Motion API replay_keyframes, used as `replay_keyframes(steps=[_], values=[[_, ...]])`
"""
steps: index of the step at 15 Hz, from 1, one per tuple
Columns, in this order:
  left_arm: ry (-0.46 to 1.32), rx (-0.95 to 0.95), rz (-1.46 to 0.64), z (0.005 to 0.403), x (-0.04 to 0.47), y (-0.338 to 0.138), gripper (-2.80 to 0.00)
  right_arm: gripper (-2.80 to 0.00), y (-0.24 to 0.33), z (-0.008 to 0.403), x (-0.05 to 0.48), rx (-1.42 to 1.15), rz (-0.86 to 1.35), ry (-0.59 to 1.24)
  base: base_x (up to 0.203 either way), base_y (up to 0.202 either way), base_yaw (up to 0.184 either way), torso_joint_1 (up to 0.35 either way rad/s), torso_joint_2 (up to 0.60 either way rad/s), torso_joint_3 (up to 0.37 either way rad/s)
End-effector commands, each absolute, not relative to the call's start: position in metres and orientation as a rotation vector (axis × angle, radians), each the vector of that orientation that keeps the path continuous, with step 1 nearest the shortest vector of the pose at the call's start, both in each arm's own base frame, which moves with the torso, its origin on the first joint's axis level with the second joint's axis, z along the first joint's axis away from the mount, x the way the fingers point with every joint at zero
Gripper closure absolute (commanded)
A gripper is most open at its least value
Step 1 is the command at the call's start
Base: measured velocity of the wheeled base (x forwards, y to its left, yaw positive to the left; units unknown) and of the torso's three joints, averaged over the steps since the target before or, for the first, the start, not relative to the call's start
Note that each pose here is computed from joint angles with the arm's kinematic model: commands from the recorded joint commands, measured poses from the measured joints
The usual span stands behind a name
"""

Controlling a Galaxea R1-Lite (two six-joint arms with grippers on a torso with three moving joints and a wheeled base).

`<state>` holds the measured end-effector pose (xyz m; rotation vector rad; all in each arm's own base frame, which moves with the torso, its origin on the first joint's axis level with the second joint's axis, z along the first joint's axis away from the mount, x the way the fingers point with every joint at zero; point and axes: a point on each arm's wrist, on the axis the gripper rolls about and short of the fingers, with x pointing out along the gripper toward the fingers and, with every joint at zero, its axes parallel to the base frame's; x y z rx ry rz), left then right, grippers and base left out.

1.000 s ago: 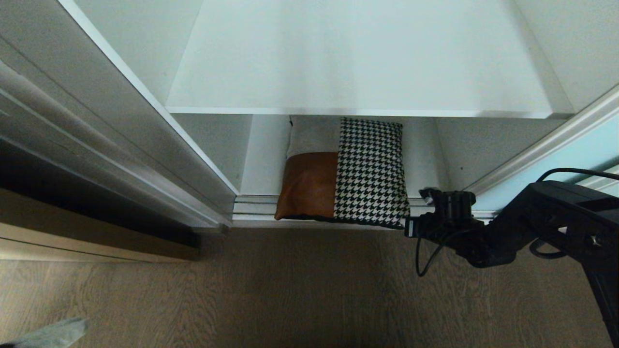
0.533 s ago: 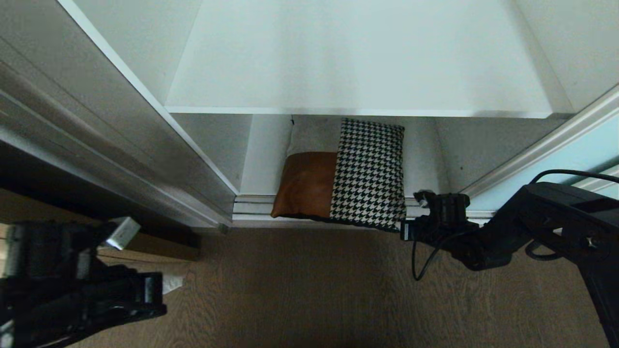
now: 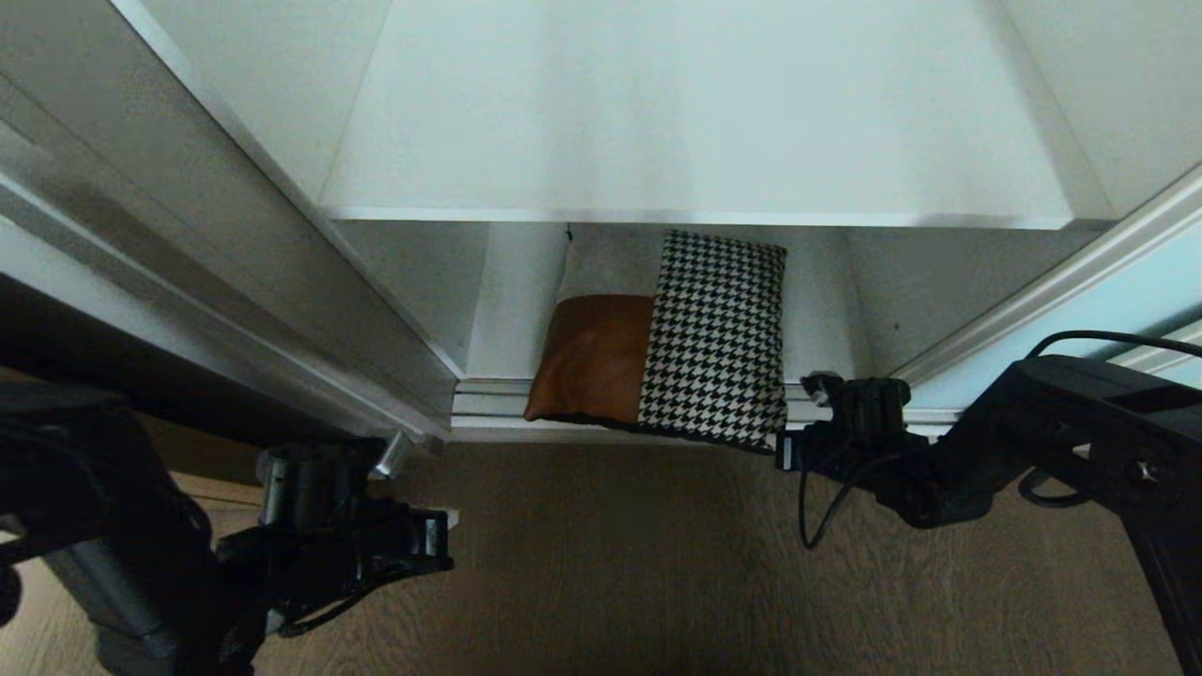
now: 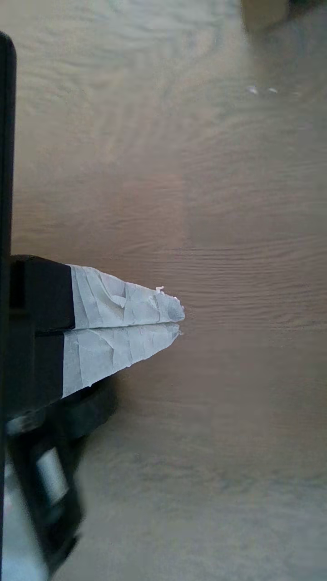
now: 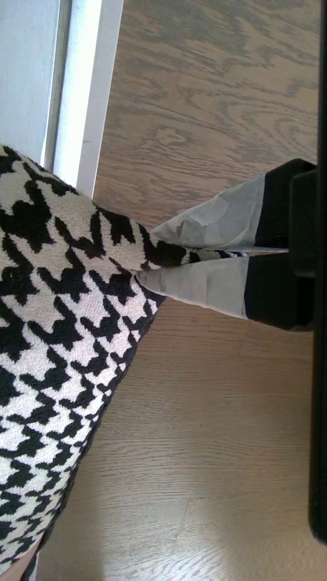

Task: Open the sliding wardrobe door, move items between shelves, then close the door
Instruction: Place the pillow on the higher shelf

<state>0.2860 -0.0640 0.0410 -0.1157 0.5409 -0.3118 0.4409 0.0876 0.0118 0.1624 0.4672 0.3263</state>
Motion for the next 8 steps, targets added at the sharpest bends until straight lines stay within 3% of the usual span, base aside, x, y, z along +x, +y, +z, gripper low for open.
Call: replay_keyframes(steps=[1,8], values=[[0.558,-0.113,-0.308,0.015,0.305,-0.07,0.0,0.0,0.086,0.015,0.441,0.165,0.327,0.457,0.0,0.0,0.0,0.0,0.0,0.0],[0.465,-0.154,-0.296,0.003,0.353,-0.077,0.0,0.0,0.079,0.001,0.44,0.168,0.313,0.495,0.0,0.0,0.0,0.0,0.0,0.0]])
